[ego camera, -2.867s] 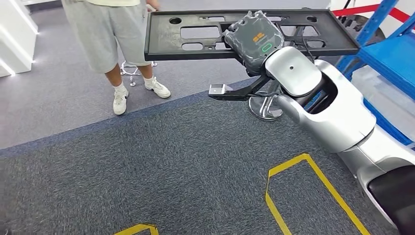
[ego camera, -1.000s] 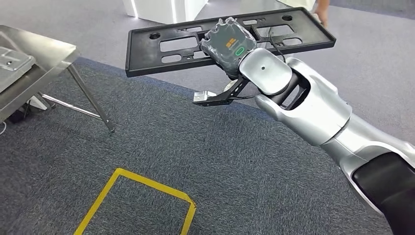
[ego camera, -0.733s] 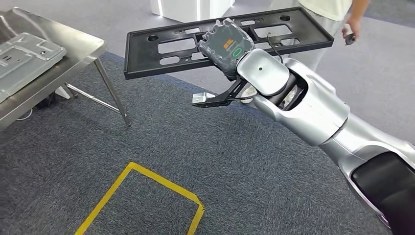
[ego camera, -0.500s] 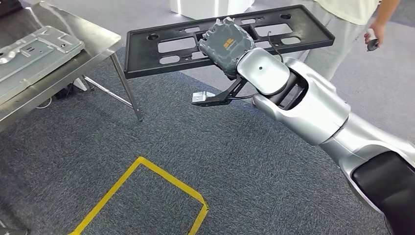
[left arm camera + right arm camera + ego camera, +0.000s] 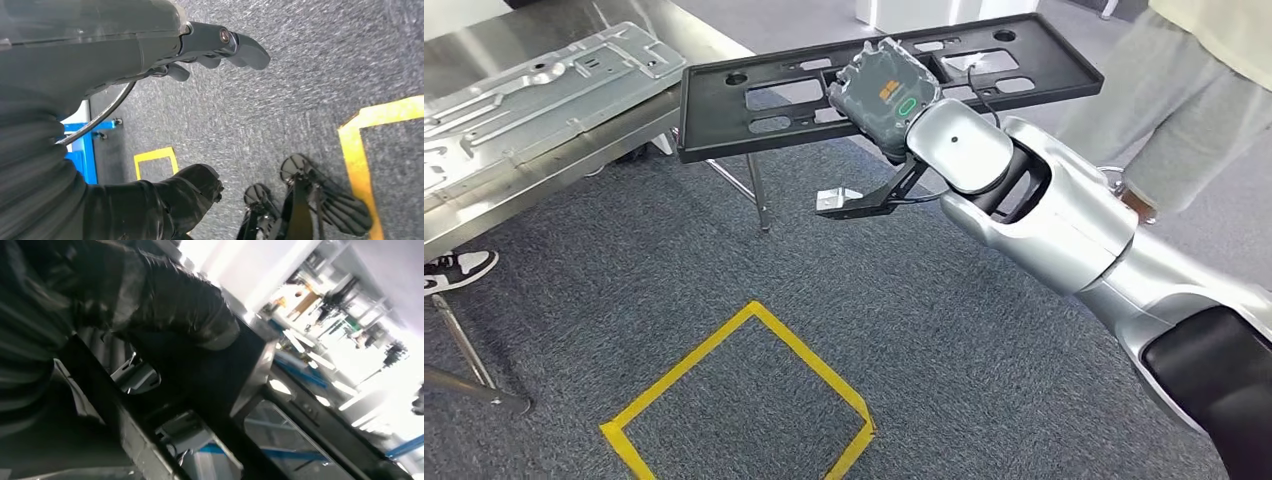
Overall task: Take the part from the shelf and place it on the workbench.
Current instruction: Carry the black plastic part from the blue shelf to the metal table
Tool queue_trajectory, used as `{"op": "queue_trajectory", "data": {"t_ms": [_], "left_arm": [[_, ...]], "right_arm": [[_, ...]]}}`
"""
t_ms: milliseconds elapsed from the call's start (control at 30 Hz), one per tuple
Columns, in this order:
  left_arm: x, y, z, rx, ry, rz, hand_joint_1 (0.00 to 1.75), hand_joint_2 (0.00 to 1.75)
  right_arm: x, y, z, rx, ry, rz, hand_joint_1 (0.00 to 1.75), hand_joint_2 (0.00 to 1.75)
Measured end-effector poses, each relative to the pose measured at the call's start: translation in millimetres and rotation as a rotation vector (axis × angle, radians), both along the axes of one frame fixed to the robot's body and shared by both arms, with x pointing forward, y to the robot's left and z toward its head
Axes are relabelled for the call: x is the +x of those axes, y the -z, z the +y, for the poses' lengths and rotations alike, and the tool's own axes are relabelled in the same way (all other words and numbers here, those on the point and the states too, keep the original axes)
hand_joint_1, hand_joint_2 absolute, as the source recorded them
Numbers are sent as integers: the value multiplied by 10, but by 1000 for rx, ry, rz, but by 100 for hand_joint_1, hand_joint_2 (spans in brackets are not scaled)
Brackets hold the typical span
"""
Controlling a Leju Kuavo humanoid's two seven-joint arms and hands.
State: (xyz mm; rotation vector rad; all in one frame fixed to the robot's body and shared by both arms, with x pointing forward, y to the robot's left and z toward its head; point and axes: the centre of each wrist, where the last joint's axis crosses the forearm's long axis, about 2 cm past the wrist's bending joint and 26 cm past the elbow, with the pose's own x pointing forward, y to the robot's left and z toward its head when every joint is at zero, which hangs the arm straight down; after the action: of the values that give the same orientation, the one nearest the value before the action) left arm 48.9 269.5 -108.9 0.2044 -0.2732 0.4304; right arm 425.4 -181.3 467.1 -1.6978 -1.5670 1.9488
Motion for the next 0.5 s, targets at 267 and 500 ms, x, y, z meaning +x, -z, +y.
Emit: {"op": "queue_trajectory", "data": {"t_ms": [267, 500], "left_arm": [[30, -4, 3, 0, -30, -11, 0, 175], [29, -3, 24, 13, -24, -14, 0, 175]], "right_arm": [[22, 62, -27, -16, 8, 14, 175, 175], [-3, 0, 80, -23, 2, 0, 175, 175]]}}
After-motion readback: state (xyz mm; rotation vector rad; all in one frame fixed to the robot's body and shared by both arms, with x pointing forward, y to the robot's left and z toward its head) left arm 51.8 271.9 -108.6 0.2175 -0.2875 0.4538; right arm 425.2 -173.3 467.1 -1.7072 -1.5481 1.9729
